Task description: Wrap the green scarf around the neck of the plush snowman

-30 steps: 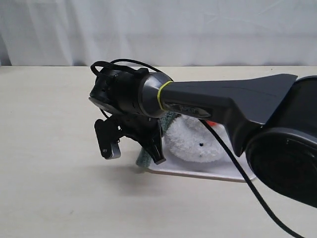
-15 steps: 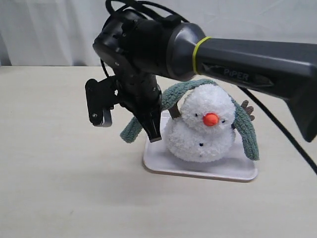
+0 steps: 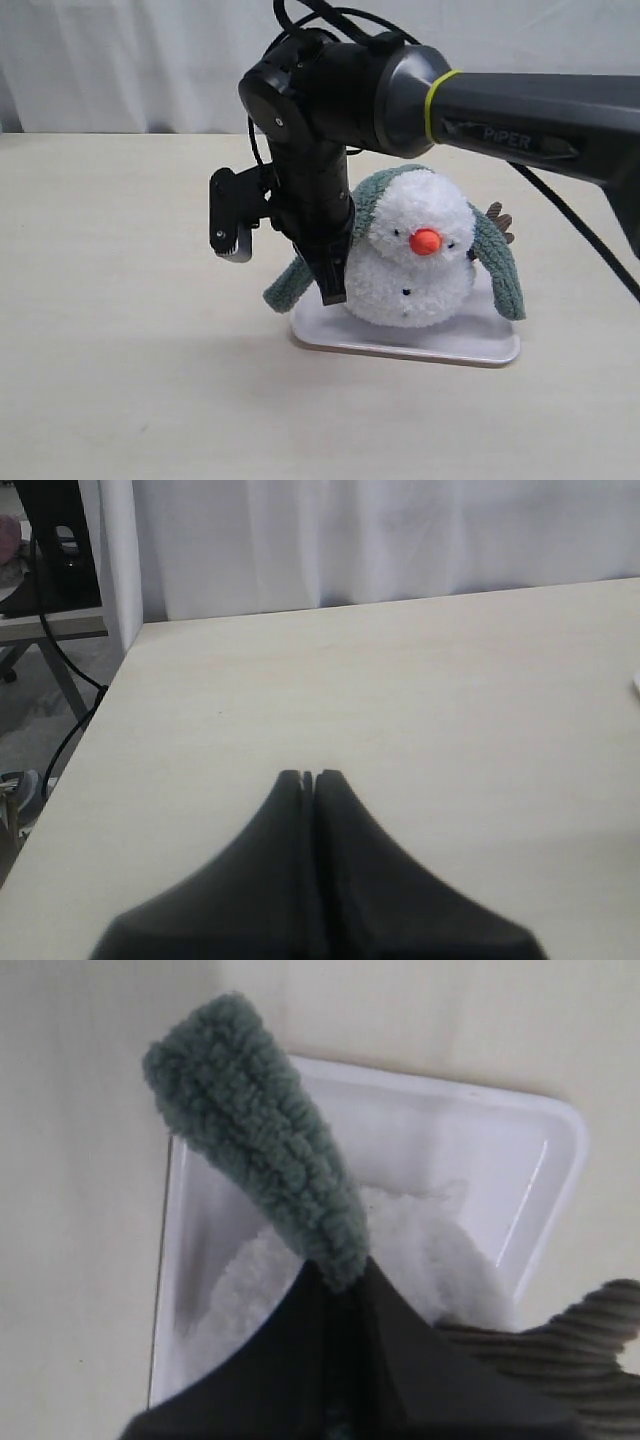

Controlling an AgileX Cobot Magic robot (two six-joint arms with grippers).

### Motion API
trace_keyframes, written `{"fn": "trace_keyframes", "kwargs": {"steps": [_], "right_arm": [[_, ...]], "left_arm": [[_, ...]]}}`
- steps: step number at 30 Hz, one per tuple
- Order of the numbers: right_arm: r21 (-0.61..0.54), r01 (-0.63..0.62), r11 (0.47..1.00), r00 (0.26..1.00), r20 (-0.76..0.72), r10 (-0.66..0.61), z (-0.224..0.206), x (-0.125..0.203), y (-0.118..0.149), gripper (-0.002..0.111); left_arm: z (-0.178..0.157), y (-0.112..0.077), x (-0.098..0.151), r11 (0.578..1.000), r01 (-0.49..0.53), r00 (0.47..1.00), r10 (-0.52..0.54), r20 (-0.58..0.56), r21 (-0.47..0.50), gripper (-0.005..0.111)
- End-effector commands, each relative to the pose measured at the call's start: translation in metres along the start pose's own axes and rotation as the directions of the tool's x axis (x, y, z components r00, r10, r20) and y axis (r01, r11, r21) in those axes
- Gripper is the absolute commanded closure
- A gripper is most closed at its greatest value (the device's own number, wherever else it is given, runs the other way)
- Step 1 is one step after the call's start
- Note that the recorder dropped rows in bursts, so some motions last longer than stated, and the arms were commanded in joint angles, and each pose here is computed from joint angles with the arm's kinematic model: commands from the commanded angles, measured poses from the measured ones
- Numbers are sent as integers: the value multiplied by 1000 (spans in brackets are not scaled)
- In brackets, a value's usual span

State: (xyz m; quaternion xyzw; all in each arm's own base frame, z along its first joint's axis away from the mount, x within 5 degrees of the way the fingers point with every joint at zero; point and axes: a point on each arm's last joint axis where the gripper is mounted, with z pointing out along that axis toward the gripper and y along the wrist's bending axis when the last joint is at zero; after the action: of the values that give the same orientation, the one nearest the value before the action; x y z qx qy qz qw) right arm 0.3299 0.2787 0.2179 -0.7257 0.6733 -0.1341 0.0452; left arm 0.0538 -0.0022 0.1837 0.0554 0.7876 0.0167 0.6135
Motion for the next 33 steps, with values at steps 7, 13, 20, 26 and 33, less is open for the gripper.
{"fn": "trace_keyframes", "kwargs": {"steps": [7, 13, 20, 26, 33], "right_arm": [[-36, 14, 999, 1000, -14, -14, 17, 4, 12, 104], [-74, 35, 997, 999, -39, -38, 31, 7, 23, 104], [-105, 61, 993, 996, -52, -67, 41, 10, 31, 104], [-103, 63, 993, 996, -51, -68, 40, 9, 32, 104], [-125, 46, 991, 998, -28, -50, 40, 7, 34, 104]], "left_arm": [[0, 0, 0, 1000, 7, 1000, -7, 13, -3, 107], [0, 0, 0, 1000, 7, 1000, -7, 13, -3, 107], [0, 0, 0, 1000, 7, 1000, -7, 13, -3, 107], [0, 0, 0, 1000, 7, 1000, -7, 13, -3, 107], [0, 0, 0, 1000, 7, 1000, -7, 13, -3, 107]]}}
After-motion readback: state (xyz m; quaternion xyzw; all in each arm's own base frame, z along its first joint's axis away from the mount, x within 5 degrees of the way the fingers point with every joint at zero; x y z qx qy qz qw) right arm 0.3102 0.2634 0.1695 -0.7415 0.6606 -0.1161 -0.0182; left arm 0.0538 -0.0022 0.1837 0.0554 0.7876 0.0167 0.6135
